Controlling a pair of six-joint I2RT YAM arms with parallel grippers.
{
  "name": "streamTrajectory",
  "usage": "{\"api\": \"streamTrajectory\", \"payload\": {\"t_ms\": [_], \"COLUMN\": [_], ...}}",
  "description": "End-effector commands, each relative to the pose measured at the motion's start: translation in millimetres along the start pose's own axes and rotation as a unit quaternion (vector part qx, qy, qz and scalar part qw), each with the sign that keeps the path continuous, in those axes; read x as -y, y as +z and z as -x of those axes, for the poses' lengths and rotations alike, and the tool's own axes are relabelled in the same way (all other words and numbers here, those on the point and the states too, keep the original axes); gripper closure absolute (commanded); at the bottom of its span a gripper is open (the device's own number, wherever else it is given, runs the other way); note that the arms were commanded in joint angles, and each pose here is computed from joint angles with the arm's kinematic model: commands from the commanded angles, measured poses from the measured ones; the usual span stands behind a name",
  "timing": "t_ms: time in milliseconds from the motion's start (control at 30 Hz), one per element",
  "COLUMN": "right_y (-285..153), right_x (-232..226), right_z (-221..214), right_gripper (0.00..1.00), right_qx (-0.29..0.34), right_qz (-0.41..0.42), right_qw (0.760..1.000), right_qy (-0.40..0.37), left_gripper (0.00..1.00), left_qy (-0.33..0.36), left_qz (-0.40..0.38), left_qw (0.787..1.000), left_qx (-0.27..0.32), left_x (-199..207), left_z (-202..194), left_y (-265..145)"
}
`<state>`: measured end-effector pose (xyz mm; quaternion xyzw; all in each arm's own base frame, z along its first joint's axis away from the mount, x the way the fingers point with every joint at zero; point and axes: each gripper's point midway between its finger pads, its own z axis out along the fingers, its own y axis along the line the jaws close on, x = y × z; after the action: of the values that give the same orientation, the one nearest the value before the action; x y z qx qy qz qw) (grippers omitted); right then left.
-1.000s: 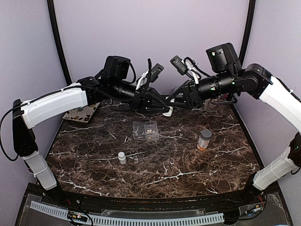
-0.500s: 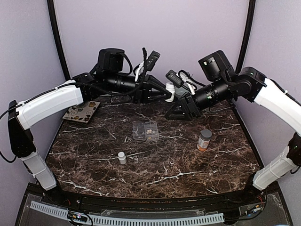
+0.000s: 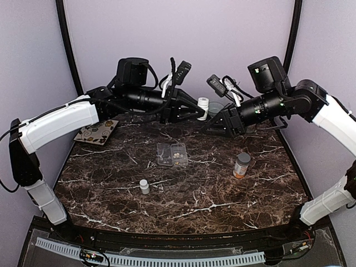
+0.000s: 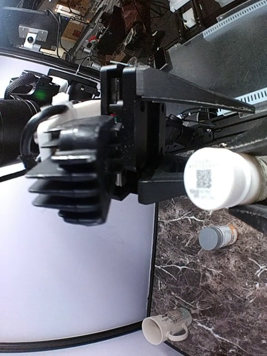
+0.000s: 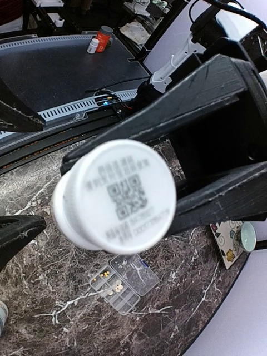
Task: Sort the pills into containers
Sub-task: Screw the lid of the pill bottle onto the pill bottle.
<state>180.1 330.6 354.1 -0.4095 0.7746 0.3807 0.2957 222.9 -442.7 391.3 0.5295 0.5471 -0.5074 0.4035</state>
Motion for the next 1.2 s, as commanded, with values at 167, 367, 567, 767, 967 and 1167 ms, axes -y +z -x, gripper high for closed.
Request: {"api": "streamTrajectory", "payload": {"t_ms": [167,367,567,767,967,1167], "right_y": [-25.1,-37.5,-40.9,-33.8,-31.2,-26.0], "right_x": [14.1,27.6,42.6,45.1,45.4,48.3], "right_z": [25.0,41.4,51.7,61.5,67.8,70.2], "right_gripper": [0.48,0.48,0.48,0.48,0.48,0.49], "right_qx": [0.075,0.128,0.171,0.19,0.196,0.19], "right_qz": [-0.06,-0.106,-0.144,-0.153,-0.156,-0.161], "right_qw": [0.995,0.986,0.973,0.968,0.966,0.966], "right_qy": [0.008,0.033,0.057,0.066,0.068,0.071], "left_gripper": [1.0,1.0,1.0,1.0,1.0,1.0], "left_qy": [0.028,0.026,0.02,0.02,0.017,0.02], "left_qz": [0.111,0.186,0.223,0.247,0.251,0.253], "left_qw": [0.993,0.982,0.974,0.968,0.967,0.967], "left_qx": [0.006,-0.007,-0.015,-0.025,-0.027,-0.026], "left_x": [-19.4,-39.6,-48.8,-54.0,-55.8,-55.7], "left_z": [11.0,2.3,-5.4,-8.6,-10.3,-8.5], "left_y": [-10.6,-5.6,3.1,7.5,8.8,9.1]}}
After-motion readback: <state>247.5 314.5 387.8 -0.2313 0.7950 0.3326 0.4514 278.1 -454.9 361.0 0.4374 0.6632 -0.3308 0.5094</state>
